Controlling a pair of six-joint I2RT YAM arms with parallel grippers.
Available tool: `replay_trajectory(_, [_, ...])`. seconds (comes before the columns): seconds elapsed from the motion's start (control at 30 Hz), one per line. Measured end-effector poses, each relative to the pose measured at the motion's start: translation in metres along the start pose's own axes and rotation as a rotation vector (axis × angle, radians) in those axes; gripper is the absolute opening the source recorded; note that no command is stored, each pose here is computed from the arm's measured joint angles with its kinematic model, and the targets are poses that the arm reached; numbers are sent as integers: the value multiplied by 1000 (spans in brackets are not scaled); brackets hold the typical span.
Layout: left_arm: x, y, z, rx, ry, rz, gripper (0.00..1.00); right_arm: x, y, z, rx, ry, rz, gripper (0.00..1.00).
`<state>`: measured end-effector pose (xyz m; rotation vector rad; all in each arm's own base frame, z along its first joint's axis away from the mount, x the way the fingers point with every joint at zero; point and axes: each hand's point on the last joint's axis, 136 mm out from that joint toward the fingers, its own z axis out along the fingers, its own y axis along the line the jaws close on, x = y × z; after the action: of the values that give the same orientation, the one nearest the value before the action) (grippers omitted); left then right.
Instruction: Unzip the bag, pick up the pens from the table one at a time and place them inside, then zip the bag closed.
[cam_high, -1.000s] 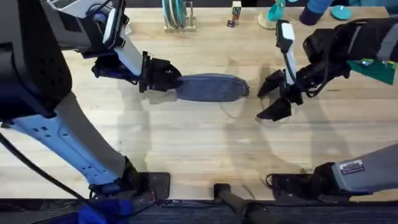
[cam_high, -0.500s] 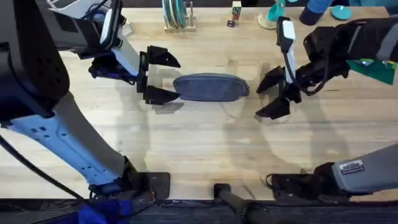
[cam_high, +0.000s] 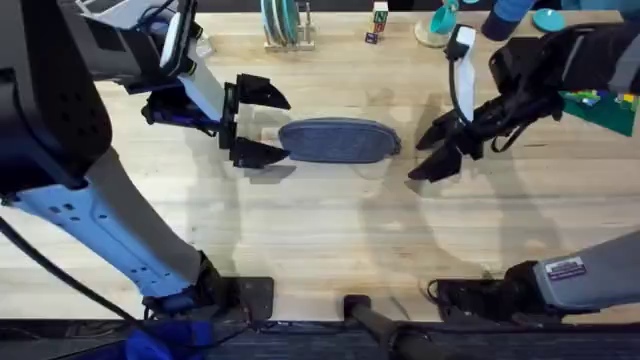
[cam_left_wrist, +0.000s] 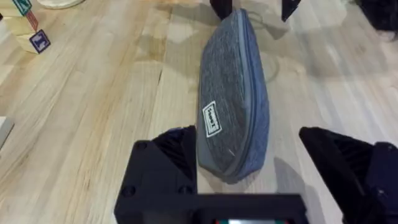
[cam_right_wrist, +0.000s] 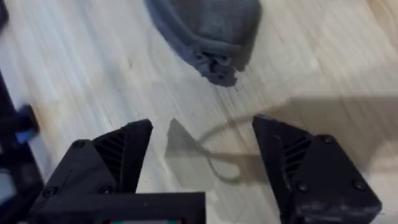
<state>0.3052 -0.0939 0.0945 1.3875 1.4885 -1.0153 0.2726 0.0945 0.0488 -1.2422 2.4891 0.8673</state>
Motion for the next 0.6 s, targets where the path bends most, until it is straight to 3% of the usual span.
replay_trajectory(0.33, [-21,7,-28,0,23,-96,997,12,7,-21,43,90,256,996])
replay_trajectory(0.6, [-34,5,-59,4,84,-166,997,3,20,-45,93,70,281,996])
